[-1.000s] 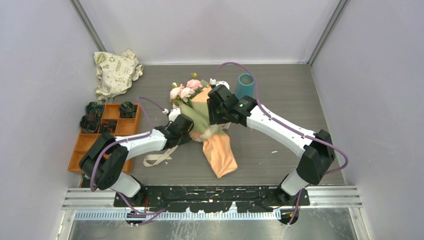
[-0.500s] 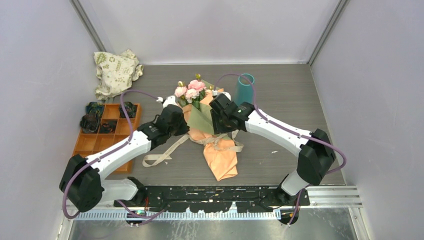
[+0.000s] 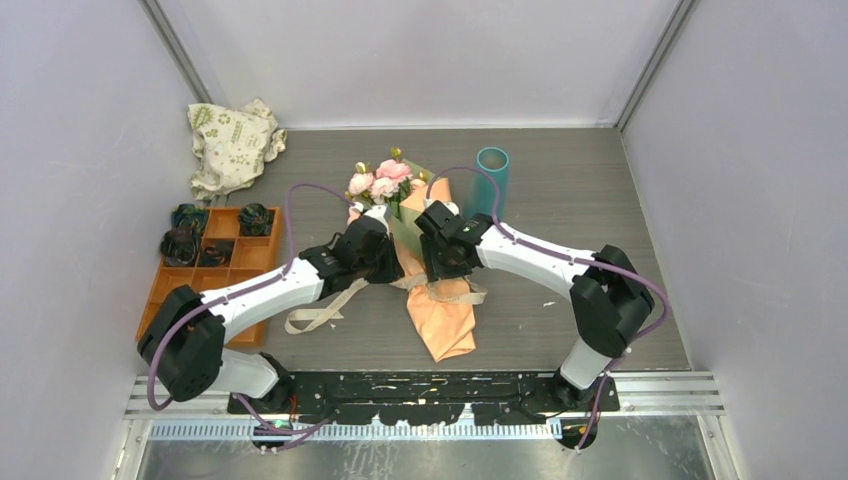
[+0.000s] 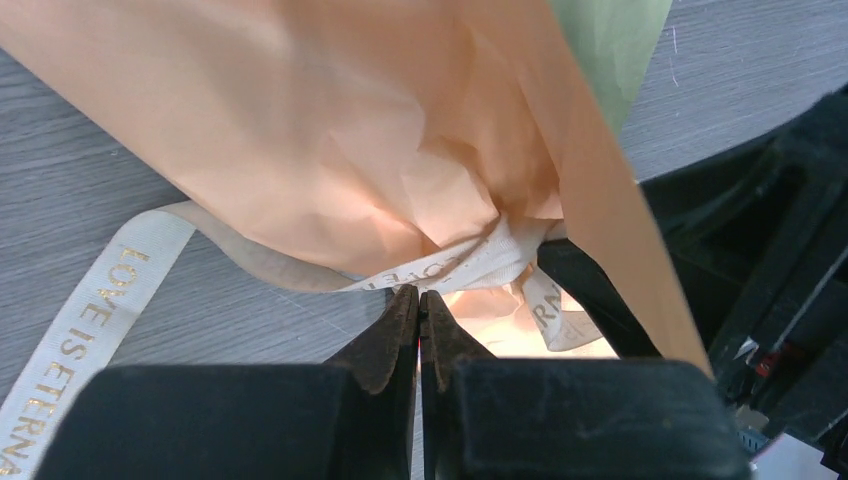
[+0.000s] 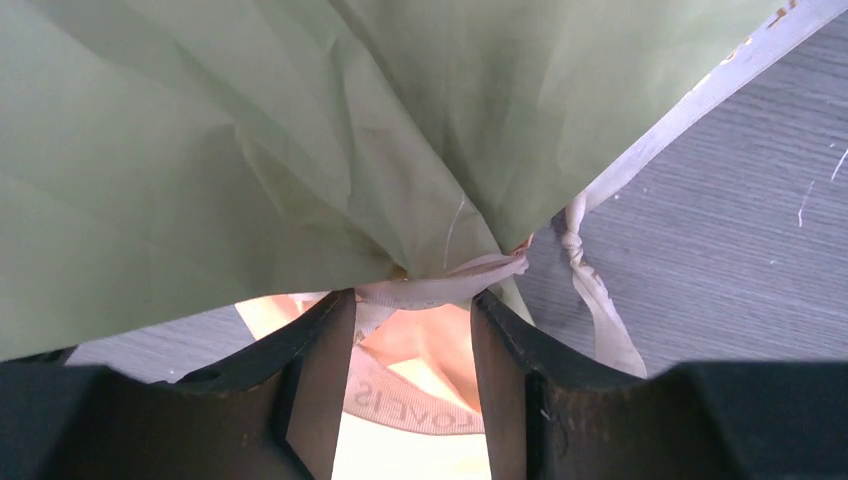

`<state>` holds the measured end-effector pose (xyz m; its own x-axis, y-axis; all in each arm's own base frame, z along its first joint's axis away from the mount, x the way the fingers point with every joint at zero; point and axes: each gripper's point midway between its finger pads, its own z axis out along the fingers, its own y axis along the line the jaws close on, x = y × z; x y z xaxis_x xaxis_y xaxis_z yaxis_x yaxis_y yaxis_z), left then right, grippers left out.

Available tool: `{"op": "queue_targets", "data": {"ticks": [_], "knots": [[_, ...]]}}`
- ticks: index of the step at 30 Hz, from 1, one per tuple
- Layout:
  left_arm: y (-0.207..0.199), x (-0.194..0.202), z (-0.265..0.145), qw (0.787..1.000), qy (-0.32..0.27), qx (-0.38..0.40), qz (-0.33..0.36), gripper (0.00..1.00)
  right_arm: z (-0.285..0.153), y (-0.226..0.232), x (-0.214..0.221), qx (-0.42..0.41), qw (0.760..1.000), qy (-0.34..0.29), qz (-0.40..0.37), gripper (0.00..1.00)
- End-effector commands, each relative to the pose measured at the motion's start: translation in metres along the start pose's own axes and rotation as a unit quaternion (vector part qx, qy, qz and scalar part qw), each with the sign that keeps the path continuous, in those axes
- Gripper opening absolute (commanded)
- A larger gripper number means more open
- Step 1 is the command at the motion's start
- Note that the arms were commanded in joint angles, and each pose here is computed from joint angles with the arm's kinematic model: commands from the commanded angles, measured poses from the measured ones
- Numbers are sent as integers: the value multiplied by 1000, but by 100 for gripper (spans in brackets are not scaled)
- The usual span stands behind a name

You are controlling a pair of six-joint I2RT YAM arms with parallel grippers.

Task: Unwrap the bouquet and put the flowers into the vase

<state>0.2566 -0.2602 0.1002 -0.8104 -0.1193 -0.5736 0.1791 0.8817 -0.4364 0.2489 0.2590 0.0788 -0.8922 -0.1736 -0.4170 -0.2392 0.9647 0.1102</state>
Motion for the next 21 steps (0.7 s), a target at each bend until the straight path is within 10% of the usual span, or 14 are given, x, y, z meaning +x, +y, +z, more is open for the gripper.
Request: {"op": "queue_targets", "data": {"ticks": [1,21], "knots": [[-25,-24,-3,999,-31,40,8,4,1,3,-32,-8,998,-46,34,52],[-19,-20,-5,999,-31,30,7,4,3,5,-51,-6,996,-75,52,49]]}}
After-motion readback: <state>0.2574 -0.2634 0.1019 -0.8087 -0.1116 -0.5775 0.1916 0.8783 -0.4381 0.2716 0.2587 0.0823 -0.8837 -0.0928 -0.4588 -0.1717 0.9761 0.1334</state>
